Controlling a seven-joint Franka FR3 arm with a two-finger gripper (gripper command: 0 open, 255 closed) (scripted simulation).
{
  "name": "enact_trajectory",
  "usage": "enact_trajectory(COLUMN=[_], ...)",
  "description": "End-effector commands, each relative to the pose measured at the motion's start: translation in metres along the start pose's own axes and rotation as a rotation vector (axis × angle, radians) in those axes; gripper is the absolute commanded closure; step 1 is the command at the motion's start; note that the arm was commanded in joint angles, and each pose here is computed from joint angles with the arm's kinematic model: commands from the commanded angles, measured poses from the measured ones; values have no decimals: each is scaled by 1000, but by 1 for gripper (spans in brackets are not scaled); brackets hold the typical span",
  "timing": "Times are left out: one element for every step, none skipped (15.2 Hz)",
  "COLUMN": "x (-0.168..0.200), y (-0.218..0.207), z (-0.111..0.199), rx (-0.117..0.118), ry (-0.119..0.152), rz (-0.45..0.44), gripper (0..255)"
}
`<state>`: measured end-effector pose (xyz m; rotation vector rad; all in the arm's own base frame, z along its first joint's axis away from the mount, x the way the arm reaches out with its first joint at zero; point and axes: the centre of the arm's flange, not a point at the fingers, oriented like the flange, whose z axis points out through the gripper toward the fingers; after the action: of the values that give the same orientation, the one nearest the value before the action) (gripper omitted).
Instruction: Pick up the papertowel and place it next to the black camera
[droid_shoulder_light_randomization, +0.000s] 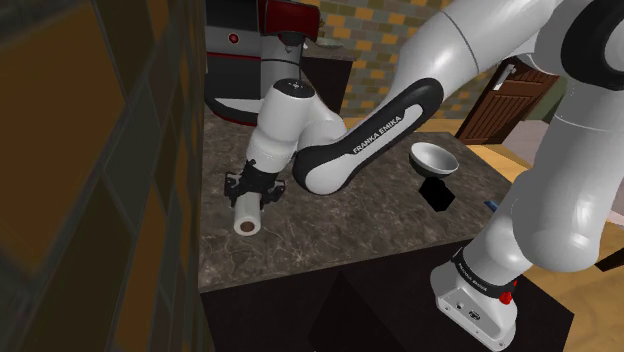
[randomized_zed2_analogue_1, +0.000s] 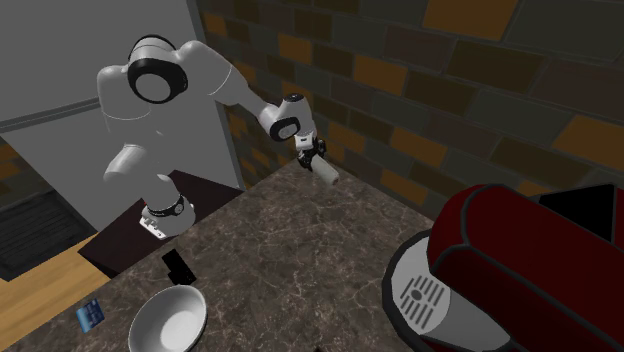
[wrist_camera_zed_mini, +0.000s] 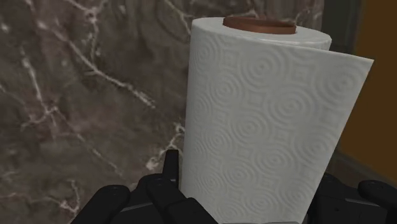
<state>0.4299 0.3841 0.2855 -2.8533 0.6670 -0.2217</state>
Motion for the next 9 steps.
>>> enact_trajectory(x=[2, 2, 3, 3, 4, 4, 5, 5, 6], y=[-3, -5, -6, -7, -8, -9, -11, -12, -13], z=[-9, -14, -20, -25, -30, -35, -40, -45, -50], rx=[0, 0, 0, 0, 0, 0, 0, 0, 0], ry=[0, 0, 0, 0, 0, 0, 0, 0, 0], rz=[0, 0, 0, 0, 0, 0, 0, 0, 0], gripper=[255, 255, 255, 255, 255, 255, 255, 255, 255])
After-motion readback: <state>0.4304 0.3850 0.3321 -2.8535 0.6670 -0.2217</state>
